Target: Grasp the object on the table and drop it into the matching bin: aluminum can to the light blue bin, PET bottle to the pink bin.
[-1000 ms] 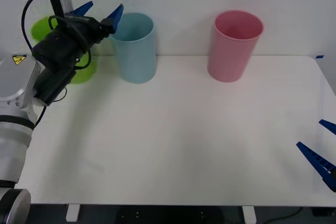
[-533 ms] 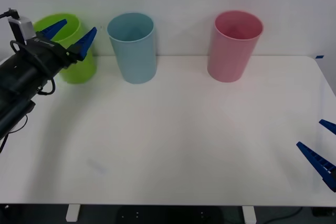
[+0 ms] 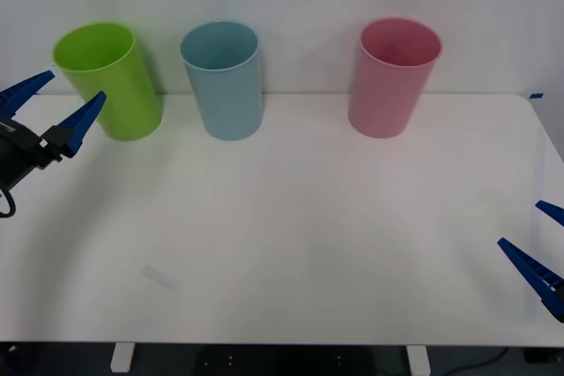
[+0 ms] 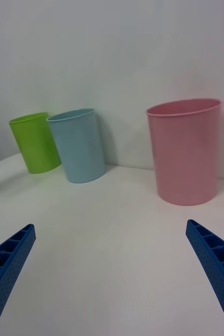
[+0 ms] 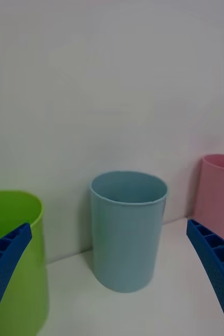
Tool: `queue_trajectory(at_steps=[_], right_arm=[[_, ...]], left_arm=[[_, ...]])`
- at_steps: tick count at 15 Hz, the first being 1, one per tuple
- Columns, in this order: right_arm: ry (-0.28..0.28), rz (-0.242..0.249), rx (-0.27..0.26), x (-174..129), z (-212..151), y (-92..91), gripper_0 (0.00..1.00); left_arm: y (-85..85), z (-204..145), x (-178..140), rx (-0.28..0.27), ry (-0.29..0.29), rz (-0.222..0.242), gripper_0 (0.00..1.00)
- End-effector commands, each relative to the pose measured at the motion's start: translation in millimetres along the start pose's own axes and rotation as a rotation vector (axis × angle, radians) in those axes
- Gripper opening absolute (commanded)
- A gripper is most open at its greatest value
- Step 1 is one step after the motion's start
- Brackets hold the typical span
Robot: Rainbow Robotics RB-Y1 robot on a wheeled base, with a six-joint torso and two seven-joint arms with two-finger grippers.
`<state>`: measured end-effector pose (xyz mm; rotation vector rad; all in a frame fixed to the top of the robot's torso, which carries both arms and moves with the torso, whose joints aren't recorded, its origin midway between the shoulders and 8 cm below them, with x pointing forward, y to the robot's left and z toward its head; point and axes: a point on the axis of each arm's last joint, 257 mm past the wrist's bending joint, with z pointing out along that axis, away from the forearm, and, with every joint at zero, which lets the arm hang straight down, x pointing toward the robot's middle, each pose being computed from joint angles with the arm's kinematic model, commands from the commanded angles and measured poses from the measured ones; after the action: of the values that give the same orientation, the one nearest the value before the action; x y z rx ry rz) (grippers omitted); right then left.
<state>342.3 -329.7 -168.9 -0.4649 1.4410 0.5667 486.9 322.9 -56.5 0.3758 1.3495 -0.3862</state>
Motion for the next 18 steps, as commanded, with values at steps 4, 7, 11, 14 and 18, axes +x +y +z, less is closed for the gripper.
queue_trajectory(at_steps=[4,7,11,14,18], right_arm=[[0.000,0.000,0.000,0,0,0.0,1.00],[0.000,0.000,0.000,0,0,0.0,1.00],[0.000,0.000,0.000,0,0,0.0,1.00],[0.000,0.000,0.000,0,0,0.0,1.00],[0.000,0.000,0.000,0,0,0.0,1.00]], left_arm=[[7.6,-62,19,0.012,0.114,0.061,1.00],[10.2,-92,27,0.025,0.169,0.081,1.00],[4.3,-116,47,0.032,0.222,0.079,1.00],[-0.3,-128,58,0.042,0.251,0.100,1.00],[-7.0,-144,68,0.050,0.273,0.086,1.00]])
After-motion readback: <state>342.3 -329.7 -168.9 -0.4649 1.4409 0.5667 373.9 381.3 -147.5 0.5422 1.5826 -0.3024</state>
